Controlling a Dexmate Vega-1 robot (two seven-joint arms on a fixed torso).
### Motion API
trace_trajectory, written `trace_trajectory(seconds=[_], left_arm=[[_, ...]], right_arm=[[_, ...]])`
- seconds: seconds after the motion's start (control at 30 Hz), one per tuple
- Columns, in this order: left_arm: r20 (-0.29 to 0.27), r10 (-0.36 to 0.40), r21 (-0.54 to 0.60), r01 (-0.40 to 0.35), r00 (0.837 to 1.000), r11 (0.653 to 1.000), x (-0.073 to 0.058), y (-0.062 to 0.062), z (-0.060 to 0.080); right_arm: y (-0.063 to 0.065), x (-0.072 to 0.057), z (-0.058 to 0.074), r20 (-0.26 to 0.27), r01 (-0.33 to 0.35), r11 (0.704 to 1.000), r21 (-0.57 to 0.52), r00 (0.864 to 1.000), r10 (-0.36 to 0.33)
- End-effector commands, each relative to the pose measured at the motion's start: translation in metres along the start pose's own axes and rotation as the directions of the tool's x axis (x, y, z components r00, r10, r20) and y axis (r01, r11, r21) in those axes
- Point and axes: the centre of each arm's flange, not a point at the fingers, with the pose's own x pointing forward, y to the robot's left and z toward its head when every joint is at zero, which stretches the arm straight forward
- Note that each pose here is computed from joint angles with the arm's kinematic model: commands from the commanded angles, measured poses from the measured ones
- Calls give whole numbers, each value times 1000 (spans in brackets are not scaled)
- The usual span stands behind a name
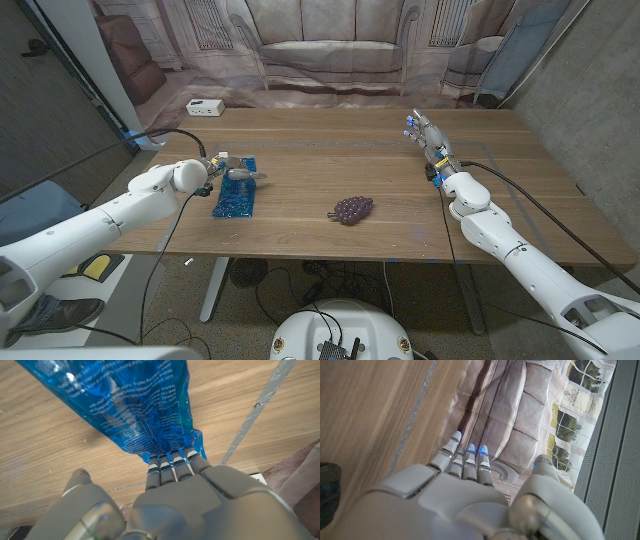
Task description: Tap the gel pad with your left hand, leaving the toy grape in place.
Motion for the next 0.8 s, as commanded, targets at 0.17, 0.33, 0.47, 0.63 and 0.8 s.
trace_trajectory(seconds=[0.17,0.33,0.47,0.63,0.8], left_arm=[[6,131,-10,-131,991,991,-17,20,-1],[5,143,-10,-143,990,990,-19,22,-1],[4,158,-11,-158,987,987,-21,24,-2],[4,181,-15,-181,983,983,-24,28,-2],[4,199,-25,-199,980,980,-25,30,-2]], right_arm=[[0,-6,0,3,-4,1000,-3,1000,4],[0,-7,1,1,-7,1000,-6,1000,7],[0,-6,2,1,-12,1000,-11,1000,12],[0,-6,3,-2,-12,1000,-6,1000,12],[-1,-6,2,-2,-13,1000,-7,1000,13]])
